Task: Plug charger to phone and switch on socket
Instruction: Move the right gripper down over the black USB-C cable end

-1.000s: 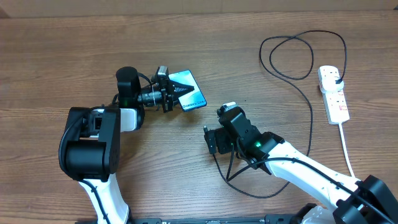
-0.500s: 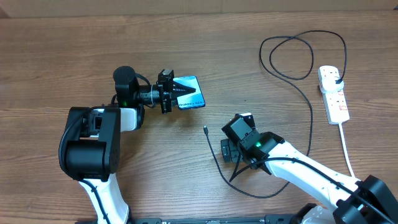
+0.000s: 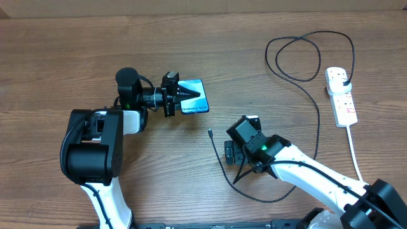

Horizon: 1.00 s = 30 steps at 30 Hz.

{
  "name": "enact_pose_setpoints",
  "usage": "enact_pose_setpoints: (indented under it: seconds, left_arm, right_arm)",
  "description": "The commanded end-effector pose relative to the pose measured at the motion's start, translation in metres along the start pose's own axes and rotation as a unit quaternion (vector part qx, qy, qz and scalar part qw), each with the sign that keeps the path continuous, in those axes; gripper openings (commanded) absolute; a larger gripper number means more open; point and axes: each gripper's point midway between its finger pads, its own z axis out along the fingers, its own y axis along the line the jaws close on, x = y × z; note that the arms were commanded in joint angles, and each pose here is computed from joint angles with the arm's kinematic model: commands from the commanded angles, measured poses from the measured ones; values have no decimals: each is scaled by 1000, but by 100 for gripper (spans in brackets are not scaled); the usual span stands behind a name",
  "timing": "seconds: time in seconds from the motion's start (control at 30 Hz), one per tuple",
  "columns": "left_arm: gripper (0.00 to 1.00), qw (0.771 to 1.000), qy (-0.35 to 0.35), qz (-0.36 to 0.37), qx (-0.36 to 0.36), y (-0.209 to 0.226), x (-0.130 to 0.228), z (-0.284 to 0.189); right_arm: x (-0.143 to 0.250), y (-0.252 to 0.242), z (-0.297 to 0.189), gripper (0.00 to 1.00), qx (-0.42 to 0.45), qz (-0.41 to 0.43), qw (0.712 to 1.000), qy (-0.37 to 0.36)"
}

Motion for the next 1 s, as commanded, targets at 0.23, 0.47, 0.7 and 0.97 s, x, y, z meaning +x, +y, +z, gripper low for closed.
enact_pose_setpoints:
  seconds: [0.23, 0.47, 0.7, 0.97]
  left_arm:
    - [4, 1000, 11, 26, -3, -7, 3, 0]
    - [4, 999, 11, 34, -3, -7, 3, 0]
    - [4, 999, 11, 34, -3, -7, 3, 0]
    - [4, 996, -6, 84, 3, -9, -3, -1]
  right_arm:
    - [-1, 2, 0, 100, -1, 3, 1000, -3]
    - [-3, 3, 0, 100, -3, 3, 1000, -6]
    - [-4, 3, 0, 100, -4, 3, 1000, -7]
    - [-4, 4, 0, 100, -5, 4, 1000, -8]
